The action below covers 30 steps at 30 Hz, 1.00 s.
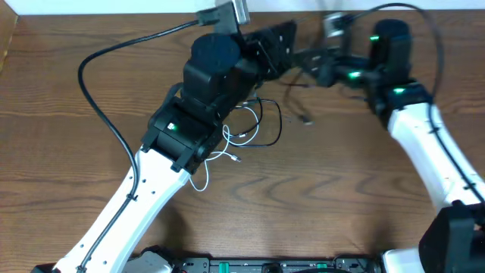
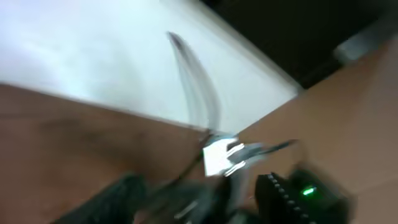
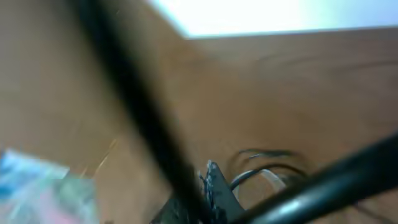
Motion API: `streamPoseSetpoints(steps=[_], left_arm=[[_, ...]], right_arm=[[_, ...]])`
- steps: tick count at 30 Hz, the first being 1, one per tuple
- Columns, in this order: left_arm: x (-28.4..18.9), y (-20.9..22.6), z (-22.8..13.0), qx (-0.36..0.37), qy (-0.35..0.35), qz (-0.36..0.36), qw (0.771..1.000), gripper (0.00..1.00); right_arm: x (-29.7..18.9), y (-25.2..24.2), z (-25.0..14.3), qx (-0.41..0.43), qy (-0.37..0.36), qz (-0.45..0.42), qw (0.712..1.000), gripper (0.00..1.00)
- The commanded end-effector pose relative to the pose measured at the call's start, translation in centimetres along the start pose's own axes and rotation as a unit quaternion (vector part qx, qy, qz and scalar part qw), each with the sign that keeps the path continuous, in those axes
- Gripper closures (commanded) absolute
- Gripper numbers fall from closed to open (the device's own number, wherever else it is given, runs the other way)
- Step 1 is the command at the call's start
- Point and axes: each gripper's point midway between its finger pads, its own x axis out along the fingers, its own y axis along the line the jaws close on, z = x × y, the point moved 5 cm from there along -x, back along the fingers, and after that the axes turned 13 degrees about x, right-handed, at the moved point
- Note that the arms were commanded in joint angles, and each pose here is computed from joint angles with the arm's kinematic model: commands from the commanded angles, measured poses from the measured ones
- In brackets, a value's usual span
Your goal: Untangle cables
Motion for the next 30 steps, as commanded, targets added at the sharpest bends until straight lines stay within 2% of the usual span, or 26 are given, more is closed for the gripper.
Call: streamPoseSetpoints(steps=[1,4,7,10,13,16,18,19,20,21,22,27,29,30], left_arm=[[-0.5,2.8,-0.8,0.093,0.044,0.049,0.993,0.32],[-1.4,6.3,-2.3,0.117,0.107,0.104,0.982,0.31],[-2.2,8.6,-3.0,0.125,0.145,0.139,0.972,0.31],[-2.5,9.3,-3.4,0.129,0.159,0.152,0.967,0.31],[-2.6,9.4,-3.6,0.128,0.165,0.154,0.966,0.31],[-2.8,9.5,-3.9,0.127,0.174,0.158,0.964,0.31],[-2.8,9.6,-4.1,0.127,0.177,0.159,0.963,0.31],[-2.9,9.6,-4.1,0.126,0.179,0.159,0.963,0.31],[-2.9,9.6,-4.1,0.126,0.179,0.159,0.963,0.31],[-2.9,9.6,-4.1,0.126,0.179,0.159,0.963,0.3],[-2.9,9.6,-4.1,0.126,0.179,0.159,0.963,0.3],[-2.8,9.6,-4.1,0.13,0.18,0.159,0.962,0.29],[-2.8,9.8,-4.4,0.179,0.194,0.151,0.953,0.28],[-2.8,9.9,-4.7,0.201,0.206,0.148,0.946,0.28]], right_arm=[[-5.2,-3.3,4.7,0.047,-0.097,-0.073,0.992,0.99],[-11.9,-6.9,8.9,0.083,-0.202,-0.193,0.957,0.99],[-17.6,-7.8,13.2,0.081,-0.268,-0.285,0.917,0.99],[-20.6,-9.0,16.5,0.085,-0.291,-0.346,0.888,0.99],[-22.8,-13.1,18.9,0.116,-0.308,-0.404,0.854,0.99],[-23.9,-18.1,19.0,0.148,-0.322,-0.443,0.824,0.99],[-24.0,-21.1,18.5,0.163,-0.316,-0.461,0.813,0.99],[-24.0,-22.9,18.1,0.171,-0.308,-0.467,0.811,0.95],[-23.9,-23.7,17.8,0.177,-0.303,-0.47,0.81,0.79],[-23.7,-24.6,17.3,0.188,-0.293,-0.474,0.809,0.37],[-23.4,-25.1,16.5,0.195,-0.274,-0.475,0.813,0.01],[-22.5,-22.5,15.1,0.204,-0.22,-0.443,0.845,0.01],[-20.7,-19.5,13.6,0.205,-0.16,-0.396,0.881,0.01],[-20.1,-18.8,13.0,0.207,-0.141,-0.385,0.888,0.01]])
